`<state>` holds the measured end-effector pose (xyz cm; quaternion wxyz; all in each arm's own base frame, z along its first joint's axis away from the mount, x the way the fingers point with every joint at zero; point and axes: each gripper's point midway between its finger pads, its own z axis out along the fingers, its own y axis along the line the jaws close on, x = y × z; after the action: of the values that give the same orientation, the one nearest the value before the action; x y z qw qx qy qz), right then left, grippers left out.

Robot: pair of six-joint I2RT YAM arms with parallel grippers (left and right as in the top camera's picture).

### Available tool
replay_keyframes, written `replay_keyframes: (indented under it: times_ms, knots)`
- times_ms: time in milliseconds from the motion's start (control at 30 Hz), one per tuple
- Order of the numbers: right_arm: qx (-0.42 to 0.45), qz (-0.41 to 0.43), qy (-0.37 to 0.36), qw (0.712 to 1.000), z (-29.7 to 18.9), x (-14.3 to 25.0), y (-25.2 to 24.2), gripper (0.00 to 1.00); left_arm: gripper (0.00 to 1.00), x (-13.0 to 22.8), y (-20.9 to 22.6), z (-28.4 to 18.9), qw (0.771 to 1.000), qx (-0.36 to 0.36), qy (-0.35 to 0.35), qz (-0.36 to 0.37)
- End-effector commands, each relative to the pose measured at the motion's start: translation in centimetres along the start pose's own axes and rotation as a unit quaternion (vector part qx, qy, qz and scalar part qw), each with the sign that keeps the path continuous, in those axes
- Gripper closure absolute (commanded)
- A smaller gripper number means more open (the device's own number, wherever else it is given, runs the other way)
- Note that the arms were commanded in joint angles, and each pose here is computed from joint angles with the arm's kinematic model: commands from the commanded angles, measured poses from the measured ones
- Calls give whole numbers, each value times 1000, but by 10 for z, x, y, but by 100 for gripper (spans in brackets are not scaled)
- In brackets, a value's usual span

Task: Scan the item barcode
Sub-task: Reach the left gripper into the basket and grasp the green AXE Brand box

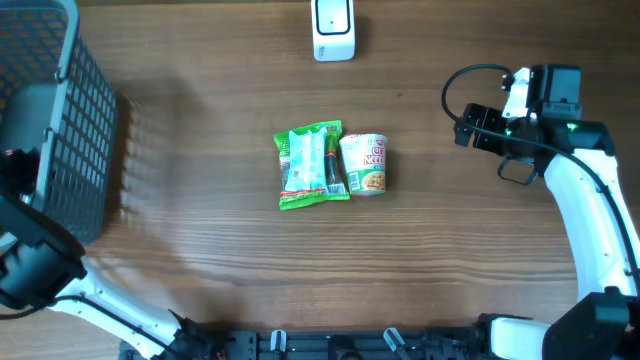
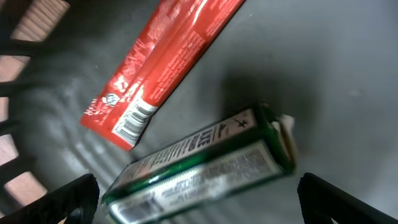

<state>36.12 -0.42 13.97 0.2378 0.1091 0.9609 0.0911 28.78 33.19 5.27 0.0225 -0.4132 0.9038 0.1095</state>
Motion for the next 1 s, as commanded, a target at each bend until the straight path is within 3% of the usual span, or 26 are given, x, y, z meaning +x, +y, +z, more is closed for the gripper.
replay_keyframes:
  times_ms: [0, 67, 133, 200, 267, 467, 600, 667, 767, 800, 900, 967]
  knots:
    - [6, -9, -6, 1000, -1, -4, -2, 0, 0, 8, 0, 23, 999, -6, 30, 13]
    - [6, -9, -6, 1000, -2, -5, -2, 0, 4, 9, 0, 25, 999, -6, 32, 12]
    - [6, -9, -6, 1000, -2, -5, -2, 0, 23, 8, 0, 25, 999, -6, 31, 12]
    - [6, -9, -6, 1000, -2, -5, -2, 0, 32, 9, -4, 25, 999, 4, 32, 10]
    - [6, -9, -6, 1000, -2, -5, -2, 0, 34, 10, -13, 24, 999, 29, 35, 10]
    - [6, -9, -6, 1000, -2, -5, -2, 0, 20, 5, -16, 16, 999, 43, 21, 7]
    - [6, -9, -6, 1000, -1, -4, -2, 0, 40, -12, -14, 0, 999, 44, -9, 3]
    - [6, -9, -6, 1000, -2, -5, -2, 0, 65, -19, -13, -9, 999, 45, -24, 1]
    - [6, -9, -6, 1000, -2, -5, -2, 0, 68, -24, -12, -14, 998, 46, -37, -1]
    - [6, -9, -6, 1000, -2, -5, -2, 0, 80, -28, -11, -19, 998, 47, -47, -3]
    - [6, -9, -6, 1000, -1, -4, -2, 0, 81, -30, -10, -26, 997, 47, -57, -4]
    - [6, -9, -6, 1000, -2, -5, -2, 0, 87, -33, -9, -35, 996, 50, -69, -6]
